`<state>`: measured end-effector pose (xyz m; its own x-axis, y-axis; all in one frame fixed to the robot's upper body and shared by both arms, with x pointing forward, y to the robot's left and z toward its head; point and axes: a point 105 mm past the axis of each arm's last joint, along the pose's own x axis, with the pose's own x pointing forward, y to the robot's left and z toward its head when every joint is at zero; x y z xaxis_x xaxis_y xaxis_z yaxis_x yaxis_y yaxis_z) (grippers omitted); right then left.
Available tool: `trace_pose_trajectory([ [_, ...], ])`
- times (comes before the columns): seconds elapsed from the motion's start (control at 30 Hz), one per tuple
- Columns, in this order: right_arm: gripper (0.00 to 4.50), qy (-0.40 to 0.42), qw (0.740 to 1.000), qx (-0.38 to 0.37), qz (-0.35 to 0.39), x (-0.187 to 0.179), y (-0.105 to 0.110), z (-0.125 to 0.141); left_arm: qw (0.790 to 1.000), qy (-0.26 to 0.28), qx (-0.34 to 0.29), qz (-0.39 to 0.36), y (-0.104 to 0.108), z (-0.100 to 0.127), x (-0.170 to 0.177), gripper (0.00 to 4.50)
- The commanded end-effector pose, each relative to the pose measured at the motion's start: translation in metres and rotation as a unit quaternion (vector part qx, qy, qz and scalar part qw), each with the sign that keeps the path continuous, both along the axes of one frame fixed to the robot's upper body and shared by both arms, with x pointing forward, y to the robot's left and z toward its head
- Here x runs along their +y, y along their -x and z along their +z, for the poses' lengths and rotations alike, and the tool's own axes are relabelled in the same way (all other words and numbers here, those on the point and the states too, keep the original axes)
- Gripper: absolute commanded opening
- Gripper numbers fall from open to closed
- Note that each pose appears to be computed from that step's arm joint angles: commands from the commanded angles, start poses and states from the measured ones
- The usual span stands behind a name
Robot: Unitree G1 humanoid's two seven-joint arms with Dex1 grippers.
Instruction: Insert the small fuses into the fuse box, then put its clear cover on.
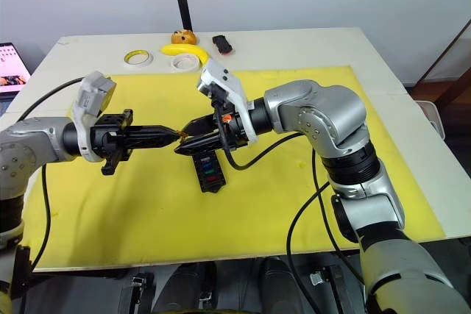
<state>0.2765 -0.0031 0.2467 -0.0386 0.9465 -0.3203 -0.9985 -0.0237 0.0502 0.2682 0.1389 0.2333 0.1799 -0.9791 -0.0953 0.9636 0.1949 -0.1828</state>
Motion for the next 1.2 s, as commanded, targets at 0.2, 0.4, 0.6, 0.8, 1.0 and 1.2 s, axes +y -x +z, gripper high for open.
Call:
trace_pose_trajectory([
  [0.2,0.06,-0.006,0.999,-0.025,0.031,0.005,0.011,0.011,1.0,-0.006,-0.026,0.001,0.002,0.004,0.0,0.0],
  [0.4,0.01,0.009,0.998,-0.047,0.033,0.004,0.008,0.009,0.999,-0.035,-0.038,0.016,0.001,-0.001,0.003,0.32],
  [0.6,0.0,0.09,0.986,-0.137,0.033,0.005,-0.016,-0.011,0.982,-0.155,-0.081,0.065,0.003,-0.031,0.027,3.06],
  [0.8,0.0,0.165,0.962,-0.208,0.065,0.014,-0.043,-0.034,0.968,-0.207,-0.092,0.106,0.002,-0.063,0.038,4.47],
  [1.0,0.0,0.201,0.944,-0.244,0.096,0.023,-0.063,-0.042,0.967,-0.206,-0.1,0.113,0.006,-0.073,0.027,4.47],
  [1.2,0.0,0.214,0.937,-0.252,0.112,0.022,-0.069,-0.044,0.966,-0.205,-0.106,0.12,0.006,-0.074,0.025,4.47],
])
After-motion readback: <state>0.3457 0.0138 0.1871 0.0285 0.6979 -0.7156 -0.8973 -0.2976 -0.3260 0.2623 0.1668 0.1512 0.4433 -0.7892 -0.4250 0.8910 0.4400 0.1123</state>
